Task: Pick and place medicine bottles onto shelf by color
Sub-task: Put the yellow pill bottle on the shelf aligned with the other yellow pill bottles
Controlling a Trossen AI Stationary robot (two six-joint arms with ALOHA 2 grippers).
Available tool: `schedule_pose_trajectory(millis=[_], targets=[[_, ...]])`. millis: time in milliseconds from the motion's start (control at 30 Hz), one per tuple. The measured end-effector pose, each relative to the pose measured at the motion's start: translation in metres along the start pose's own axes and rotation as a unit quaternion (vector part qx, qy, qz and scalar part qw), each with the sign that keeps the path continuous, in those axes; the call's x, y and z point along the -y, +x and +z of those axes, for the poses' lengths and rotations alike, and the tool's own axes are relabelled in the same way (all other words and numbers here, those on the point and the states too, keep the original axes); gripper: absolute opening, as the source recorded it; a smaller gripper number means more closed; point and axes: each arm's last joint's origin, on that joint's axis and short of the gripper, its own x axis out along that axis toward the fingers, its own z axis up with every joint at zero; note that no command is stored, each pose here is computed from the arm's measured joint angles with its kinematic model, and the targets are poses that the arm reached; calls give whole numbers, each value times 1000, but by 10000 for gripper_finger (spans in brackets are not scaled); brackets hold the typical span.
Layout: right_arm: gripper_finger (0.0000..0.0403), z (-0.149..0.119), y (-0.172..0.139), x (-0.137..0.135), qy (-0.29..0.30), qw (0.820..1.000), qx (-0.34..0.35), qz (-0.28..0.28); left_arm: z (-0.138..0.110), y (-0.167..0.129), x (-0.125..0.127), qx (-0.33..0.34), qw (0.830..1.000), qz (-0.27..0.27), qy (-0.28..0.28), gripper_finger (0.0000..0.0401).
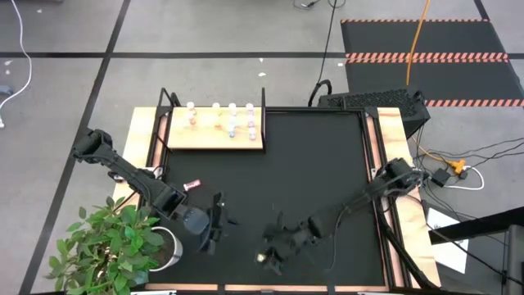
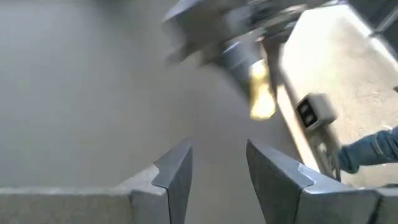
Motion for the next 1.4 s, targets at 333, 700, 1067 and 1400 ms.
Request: schedule_pose_trajectory(millis=[333, 700, 1067, 1400], targets=[[108, 66, -64, 3, 135, 987, 17, 83, 19, -5, 13, 116, 988, 13, 99, 259], [109, 103, -106, 19, 160, 974, 17, 158, 34, 8, -12, 162, 973, 89, 136, 306], [109, 121, -113, 23, 186, 962, 36, 197, 37, 12, -20, 161, 972, 84, 149, 219], [109, 120, -113, 22, 185, 962, 34, 198, 36, 10, -17, 160, 976, 73, 126, 142]])
